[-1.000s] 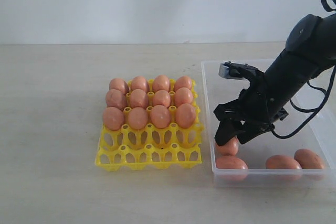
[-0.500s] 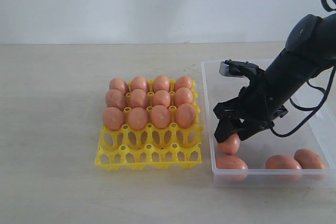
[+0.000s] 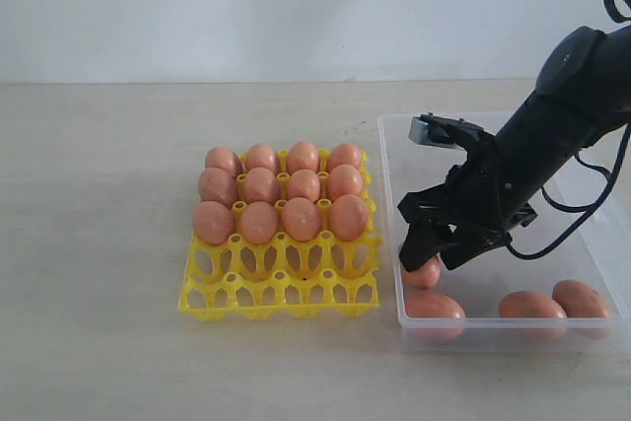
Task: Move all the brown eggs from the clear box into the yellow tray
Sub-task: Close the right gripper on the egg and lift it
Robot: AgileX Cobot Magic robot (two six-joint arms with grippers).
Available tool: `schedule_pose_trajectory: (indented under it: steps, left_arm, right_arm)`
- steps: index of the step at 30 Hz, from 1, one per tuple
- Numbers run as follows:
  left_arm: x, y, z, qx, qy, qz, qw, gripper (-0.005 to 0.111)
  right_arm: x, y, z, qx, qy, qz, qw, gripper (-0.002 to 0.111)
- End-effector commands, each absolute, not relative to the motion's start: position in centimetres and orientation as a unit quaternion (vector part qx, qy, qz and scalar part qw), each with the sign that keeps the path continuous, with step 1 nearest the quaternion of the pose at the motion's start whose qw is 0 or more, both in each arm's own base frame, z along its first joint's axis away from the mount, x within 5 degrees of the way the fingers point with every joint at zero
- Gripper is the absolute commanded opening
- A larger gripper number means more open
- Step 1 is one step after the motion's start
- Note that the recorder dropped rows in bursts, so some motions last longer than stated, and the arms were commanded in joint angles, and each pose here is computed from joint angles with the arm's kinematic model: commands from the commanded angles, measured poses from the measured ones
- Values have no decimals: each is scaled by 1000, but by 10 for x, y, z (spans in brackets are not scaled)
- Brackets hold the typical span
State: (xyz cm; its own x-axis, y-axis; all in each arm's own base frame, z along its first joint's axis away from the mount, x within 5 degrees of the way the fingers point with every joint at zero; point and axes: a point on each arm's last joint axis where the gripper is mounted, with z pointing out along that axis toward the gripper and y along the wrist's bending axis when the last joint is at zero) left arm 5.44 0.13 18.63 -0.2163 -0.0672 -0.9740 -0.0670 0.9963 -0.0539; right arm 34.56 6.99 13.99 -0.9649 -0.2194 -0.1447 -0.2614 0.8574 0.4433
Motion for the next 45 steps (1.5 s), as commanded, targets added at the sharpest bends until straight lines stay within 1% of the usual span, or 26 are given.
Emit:
schedule_pose_trajectory:
  steps: [1, 6, 11, 14, 15, 20, 21, 22, 29, 34, 41, 44, 45]
  left_arm:
    - [54, 1, 185, -42, 780, 1, 624, 4]
    - [54, 1, 185, -42, 780, 1, 624, 4]
    - [54, 1, 185, -42, 780, 1, 624, 4]
    - [54, 1, 185, -42, 780, 1, 624, 4]
    - [54, 1, 185, -42, 780, 1, 624, 4]
    - [54, 1, 185, -42, 780, 1, 624, 4]
    - [54, 1, 185, -42, 780, 1, 624, 4]
    - [54, 1, 185, -42, 780, 1, 624, 4]
    - [54, 1, 185, -42, 780, 1, 624, 4]
    - [54, 1, 185, -42, 780, 1, 624, 4]
    - [54, 1, 185, -42, 780, 1, 624, 4]
    - [54, 1, 185, -42, 780, 1, 624, 4]
    - [54, 1, 185, -42, 780, 1, 624, 4]
  right_arm:
    - [348, 70, 133, -121, 963, 234, 49, 54]
    - [351, 70, 131, -116, 963, 237, 57, 54]
    - [352, 71, 122, -110, 964, 237, 52, 53]
    - [352, 71, 119, -110, 964, 237, 49, 40]
    - [352, 71, 119, -110, 964, 238, 48, 33]
    - [350, 71, 120, -115, 962, 243, 40, 8]
    - [350, 71, 120, -120, 962, 243, 40, 1]
    - [350, 71, 120, -120, 962, 243, 40, 0]
    - [353, 70, 127, -132, 962, 229, 70, 0]
    - [358, 67, 146, -128, 962, 210, 121, 0]
    - [358, 63, 159, -124, 964, 188, 144, 0]
    - [362, 57, 178, -91, 965, 153, 194, 0]
    - [364, 54, 189, -78, 961, 142, 223, 0]
